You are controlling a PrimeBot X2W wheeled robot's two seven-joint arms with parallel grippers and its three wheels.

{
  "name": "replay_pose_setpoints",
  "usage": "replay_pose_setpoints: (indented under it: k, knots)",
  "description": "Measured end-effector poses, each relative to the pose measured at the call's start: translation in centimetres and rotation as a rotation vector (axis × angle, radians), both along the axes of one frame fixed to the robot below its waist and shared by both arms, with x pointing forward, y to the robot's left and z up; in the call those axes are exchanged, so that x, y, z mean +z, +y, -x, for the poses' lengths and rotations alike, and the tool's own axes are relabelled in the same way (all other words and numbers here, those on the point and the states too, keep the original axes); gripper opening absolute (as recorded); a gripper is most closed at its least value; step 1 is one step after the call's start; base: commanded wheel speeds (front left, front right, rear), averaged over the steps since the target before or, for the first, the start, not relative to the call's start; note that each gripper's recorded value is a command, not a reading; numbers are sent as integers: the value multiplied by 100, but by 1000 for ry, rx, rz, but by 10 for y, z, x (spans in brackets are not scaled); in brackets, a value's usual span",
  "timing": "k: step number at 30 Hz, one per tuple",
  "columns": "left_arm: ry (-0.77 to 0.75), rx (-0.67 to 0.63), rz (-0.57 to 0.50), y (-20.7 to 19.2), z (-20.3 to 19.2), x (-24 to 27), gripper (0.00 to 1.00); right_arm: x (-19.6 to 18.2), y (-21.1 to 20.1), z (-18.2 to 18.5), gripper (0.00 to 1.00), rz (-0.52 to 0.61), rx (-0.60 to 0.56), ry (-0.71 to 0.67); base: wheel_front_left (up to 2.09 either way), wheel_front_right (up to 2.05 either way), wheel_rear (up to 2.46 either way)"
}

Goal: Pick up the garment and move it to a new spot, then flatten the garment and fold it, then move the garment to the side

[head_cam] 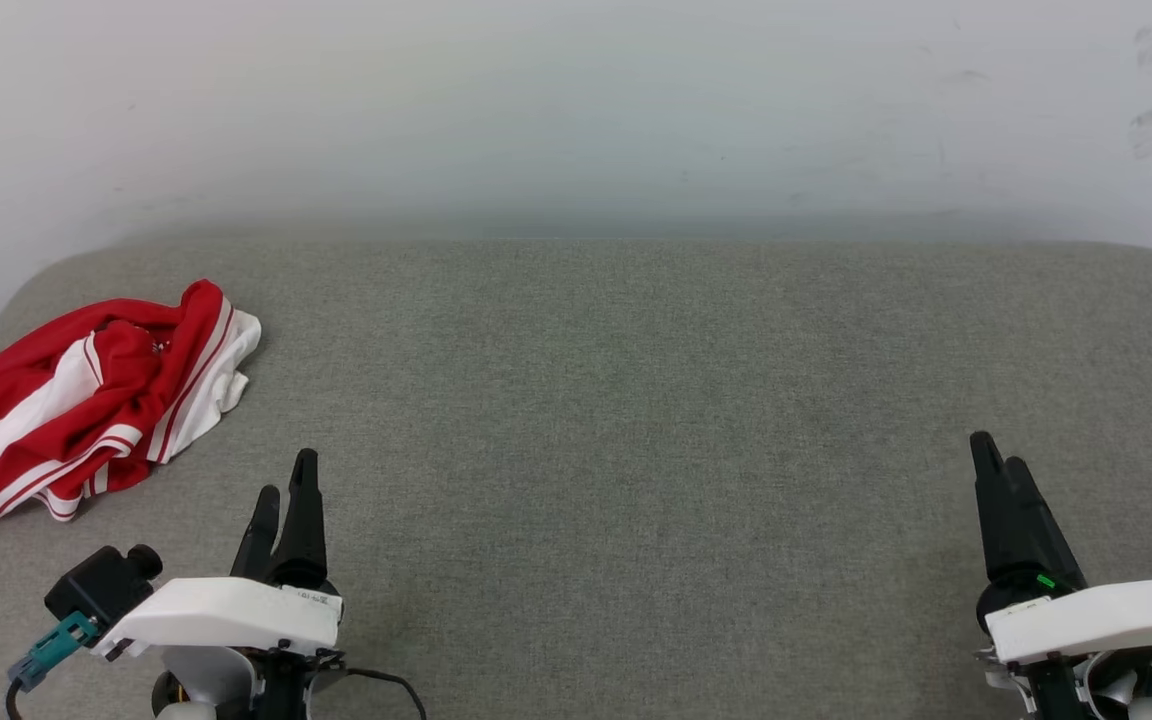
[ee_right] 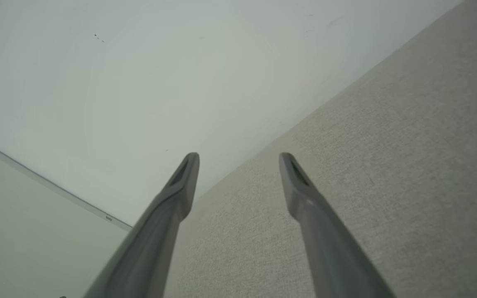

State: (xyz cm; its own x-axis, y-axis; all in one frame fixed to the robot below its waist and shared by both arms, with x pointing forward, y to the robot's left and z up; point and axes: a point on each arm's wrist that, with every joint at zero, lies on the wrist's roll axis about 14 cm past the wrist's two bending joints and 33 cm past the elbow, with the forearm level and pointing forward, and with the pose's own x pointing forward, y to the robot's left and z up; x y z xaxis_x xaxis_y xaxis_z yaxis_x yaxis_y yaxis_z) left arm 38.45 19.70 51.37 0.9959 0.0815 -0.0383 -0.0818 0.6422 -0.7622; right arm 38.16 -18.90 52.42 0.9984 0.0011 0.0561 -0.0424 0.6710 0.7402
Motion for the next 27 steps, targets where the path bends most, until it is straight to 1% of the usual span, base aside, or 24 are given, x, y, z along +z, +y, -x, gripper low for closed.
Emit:
replay_pose_setpoints:
  k: [13, 27]
  knots:
    - [19, 3, -222, -4, 4, 0, 100, 1, 2, 3, 100, 197, -7, -15, 0, 0, 0]
    - [-14, 13, -419, -9, 5, 11, 100, 6, 7, 6, 100, 375, -7, -51, 0, 0, 0]
